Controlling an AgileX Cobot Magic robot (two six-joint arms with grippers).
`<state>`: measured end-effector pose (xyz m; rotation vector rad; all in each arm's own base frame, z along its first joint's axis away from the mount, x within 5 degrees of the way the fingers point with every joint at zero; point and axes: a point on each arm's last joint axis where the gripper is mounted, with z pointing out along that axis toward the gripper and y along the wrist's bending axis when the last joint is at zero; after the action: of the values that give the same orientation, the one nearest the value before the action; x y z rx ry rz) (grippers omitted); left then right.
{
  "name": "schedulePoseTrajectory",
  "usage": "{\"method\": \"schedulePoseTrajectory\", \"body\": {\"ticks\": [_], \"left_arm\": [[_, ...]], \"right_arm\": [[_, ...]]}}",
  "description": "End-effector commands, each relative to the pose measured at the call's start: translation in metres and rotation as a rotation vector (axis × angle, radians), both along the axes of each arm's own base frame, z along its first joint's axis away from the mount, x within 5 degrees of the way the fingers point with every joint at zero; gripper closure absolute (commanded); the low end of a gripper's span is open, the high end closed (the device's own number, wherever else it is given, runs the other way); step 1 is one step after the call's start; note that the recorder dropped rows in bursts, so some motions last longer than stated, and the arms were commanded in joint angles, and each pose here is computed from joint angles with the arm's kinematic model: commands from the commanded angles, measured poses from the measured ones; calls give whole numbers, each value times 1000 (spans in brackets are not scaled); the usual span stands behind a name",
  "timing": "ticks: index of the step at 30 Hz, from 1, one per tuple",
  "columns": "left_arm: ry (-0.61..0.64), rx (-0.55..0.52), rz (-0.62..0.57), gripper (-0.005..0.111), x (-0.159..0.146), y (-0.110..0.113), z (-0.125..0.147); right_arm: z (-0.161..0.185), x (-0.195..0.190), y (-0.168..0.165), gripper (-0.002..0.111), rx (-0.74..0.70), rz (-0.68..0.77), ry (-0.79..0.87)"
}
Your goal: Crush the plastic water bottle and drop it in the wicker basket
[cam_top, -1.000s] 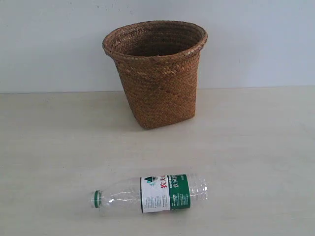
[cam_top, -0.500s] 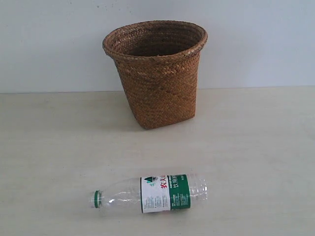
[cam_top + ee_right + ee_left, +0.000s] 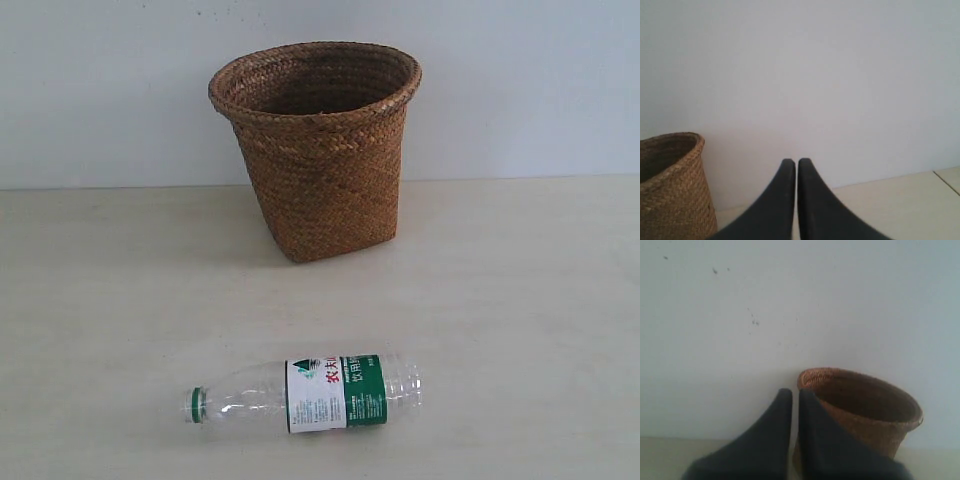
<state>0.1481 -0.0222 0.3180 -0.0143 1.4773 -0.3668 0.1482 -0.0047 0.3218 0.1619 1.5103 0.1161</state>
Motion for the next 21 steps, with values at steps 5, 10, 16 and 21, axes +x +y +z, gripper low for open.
{"method": "schedulePoseTrajectory", "body": {"ticks": [5, 10, 16, 21], "left_arm": [[293, 223, -77, 102, 78, -9, -22], [349, 448, -178, 102, 99, -21, -27], [374, 507, -213, 102, 108, -23, -24], [357, 541, -209, 102, 109, -23, -22]], "right_arm": [[19, 69, 7, 108, -208, 63, 307], [22, 93, 7, 108, -341, 107, 506], [11, 120, 40, 108, -465, 382, 697], [-1, 127, 74, 108, -617, 570, 750]]}}
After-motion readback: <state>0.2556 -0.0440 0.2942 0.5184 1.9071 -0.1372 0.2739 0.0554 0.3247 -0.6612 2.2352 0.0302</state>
